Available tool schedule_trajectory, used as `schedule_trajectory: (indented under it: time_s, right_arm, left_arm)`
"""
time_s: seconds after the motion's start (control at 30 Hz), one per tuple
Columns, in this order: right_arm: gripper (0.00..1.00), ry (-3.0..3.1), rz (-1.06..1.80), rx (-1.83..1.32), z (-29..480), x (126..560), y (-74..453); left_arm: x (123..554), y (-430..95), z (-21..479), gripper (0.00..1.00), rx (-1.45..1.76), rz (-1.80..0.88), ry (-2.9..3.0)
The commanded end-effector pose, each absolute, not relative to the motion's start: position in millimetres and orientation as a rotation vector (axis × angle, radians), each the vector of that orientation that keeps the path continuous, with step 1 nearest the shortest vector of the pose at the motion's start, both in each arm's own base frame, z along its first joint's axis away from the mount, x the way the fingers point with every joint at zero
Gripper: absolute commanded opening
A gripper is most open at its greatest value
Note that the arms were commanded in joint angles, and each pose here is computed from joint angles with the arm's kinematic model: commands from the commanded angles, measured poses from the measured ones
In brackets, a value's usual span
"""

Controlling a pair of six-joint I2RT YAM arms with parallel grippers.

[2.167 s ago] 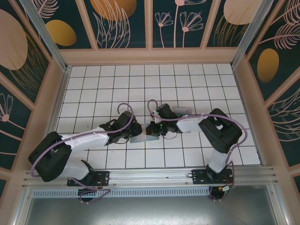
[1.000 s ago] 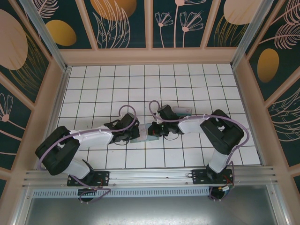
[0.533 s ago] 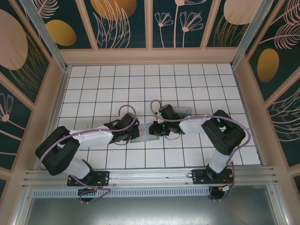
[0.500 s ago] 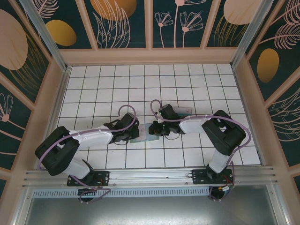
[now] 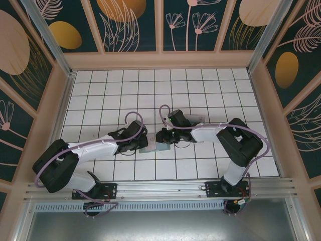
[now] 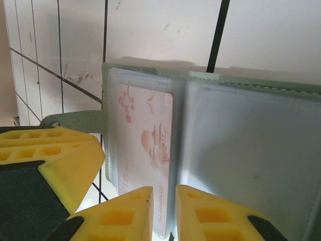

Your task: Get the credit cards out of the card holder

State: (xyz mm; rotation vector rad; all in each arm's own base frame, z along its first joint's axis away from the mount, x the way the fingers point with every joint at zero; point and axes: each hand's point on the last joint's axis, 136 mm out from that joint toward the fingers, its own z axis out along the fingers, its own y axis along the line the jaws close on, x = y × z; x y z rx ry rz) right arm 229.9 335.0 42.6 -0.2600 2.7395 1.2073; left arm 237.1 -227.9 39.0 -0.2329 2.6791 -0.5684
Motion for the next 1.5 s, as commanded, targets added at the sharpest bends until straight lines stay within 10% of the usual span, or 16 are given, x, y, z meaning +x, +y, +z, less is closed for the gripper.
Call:
schedule_trajectory:
  time_s: [0.0, 1.47]
  right_arm:
    - [0.21, 2.727, 1.248, -0.309, 46.0, 229.7, 345.3]
    - [0.0, 2.78, 1.203, -0.247, 30.9, 223.6, 326.7]
  left_arm:
    - [232.3, -219.4, 30.5, 0.13, -0.262, -0.532, 2.702]
    - [213.8, -189.6, -8.7, 0.0, -0.326, -0.291, 2.828]
